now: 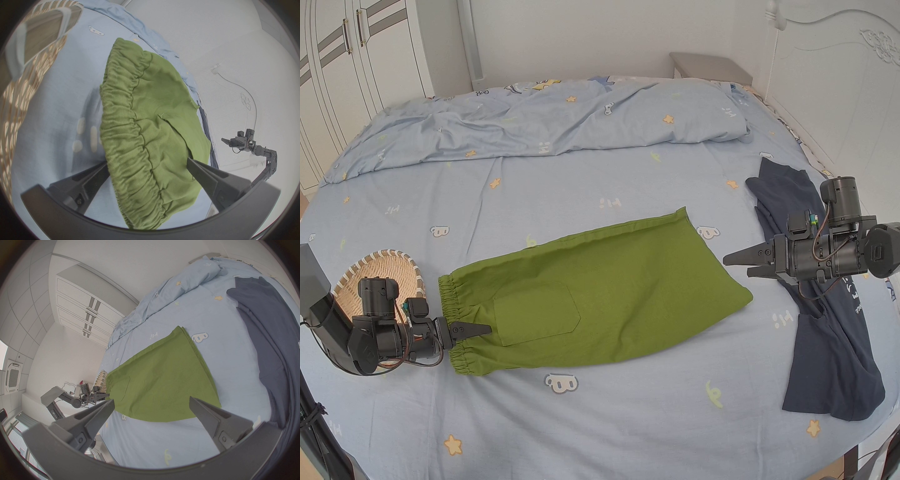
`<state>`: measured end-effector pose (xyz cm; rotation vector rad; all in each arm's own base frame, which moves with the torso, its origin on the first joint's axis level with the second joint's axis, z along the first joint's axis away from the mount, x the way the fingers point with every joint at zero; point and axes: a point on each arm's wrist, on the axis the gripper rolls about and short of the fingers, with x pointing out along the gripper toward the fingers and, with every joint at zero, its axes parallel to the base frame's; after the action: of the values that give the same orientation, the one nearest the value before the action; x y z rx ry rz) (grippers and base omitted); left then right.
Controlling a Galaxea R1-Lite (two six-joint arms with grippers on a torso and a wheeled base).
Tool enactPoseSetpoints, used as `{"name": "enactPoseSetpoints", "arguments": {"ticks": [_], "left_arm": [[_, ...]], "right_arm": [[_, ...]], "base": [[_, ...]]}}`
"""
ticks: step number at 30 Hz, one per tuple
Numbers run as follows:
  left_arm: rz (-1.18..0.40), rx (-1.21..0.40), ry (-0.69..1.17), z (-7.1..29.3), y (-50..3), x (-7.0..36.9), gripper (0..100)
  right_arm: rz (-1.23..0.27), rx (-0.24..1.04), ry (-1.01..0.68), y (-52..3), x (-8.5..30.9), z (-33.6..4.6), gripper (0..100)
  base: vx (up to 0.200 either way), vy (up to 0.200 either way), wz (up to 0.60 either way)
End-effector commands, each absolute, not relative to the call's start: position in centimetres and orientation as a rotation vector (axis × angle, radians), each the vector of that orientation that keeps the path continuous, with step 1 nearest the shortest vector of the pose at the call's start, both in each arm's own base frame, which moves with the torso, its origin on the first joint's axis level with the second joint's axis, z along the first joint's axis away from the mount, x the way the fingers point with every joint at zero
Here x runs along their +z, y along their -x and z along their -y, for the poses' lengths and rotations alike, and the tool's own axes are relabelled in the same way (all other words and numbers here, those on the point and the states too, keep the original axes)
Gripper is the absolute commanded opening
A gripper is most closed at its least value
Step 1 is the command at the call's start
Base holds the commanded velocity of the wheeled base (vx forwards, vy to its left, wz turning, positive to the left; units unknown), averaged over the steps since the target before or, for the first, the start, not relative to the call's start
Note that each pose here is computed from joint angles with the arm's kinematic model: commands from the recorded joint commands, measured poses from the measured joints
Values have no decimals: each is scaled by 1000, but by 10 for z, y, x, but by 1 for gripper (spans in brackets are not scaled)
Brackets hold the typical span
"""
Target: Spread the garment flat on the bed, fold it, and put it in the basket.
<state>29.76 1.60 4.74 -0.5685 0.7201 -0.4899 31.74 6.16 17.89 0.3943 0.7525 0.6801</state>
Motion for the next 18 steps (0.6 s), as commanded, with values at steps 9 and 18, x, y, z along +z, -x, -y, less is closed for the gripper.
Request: {"name": "enactPoseSetpoints", "arguments": {"ticks": [9, 18], "left_arm": [[-692, -481, 615, -16, -303, 43, 0], [-687, -479, 684, -14, -304, 51, 0]], "right_arm": [[-755, 681, -392, -319, 177, -62, 100], [-740, 661, -399, -332, 168, -57, 100]], "base": [[0, 0, 0], [0, 0, 0]]}}
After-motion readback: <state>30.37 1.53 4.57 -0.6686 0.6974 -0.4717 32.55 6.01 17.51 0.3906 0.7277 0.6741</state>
